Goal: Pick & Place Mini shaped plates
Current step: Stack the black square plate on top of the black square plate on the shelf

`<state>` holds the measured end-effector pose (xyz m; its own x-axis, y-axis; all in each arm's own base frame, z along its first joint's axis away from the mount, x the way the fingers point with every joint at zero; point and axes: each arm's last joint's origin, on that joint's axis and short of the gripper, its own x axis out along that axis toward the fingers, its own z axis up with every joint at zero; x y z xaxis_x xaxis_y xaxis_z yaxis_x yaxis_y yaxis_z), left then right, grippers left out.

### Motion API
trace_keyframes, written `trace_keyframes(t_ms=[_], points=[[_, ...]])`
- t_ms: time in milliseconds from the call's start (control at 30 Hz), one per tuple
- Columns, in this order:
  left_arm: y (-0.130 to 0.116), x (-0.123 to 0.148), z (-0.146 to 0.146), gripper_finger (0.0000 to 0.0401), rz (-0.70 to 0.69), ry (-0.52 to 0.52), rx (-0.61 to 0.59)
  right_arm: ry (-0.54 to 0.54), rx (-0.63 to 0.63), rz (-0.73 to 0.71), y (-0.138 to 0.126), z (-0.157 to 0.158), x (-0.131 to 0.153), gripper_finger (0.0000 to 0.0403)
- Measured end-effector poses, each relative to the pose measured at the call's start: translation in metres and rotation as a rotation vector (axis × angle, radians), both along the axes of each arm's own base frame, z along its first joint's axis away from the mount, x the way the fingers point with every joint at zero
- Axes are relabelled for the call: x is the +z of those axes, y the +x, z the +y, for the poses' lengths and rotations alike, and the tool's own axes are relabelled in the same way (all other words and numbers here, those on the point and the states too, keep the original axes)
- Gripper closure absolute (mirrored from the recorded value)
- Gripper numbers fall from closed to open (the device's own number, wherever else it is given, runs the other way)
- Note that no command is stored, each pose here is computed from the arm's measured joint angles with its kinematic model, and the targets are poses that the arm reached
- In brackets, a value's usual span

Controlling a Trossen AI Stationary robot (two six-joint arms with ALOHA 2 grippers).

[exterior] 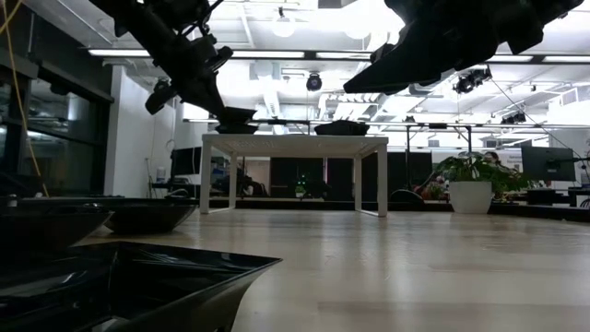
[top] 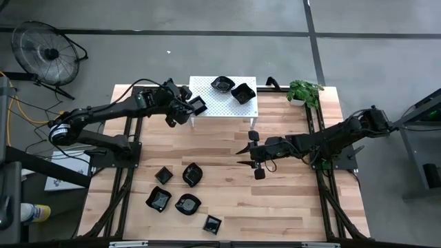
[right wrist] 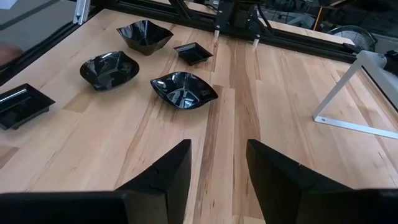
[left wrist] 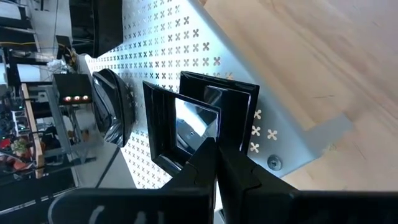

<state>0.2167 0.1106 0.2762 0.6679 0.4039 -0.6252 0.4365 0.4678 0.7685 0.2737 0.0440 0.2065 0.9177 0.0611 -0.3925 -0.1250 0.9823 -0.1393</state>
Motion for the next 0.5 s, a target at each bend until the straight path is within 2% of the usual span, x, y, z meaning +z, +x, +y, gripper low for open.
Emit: trace_keyframes(t_ms=[500], points=[[-0.0003,-0.0004,-0.0002,0.04,0.003,-0.004,-0.002,0.007,0.0,0.001,0.0,0.0006,0.0001,0.0253]])
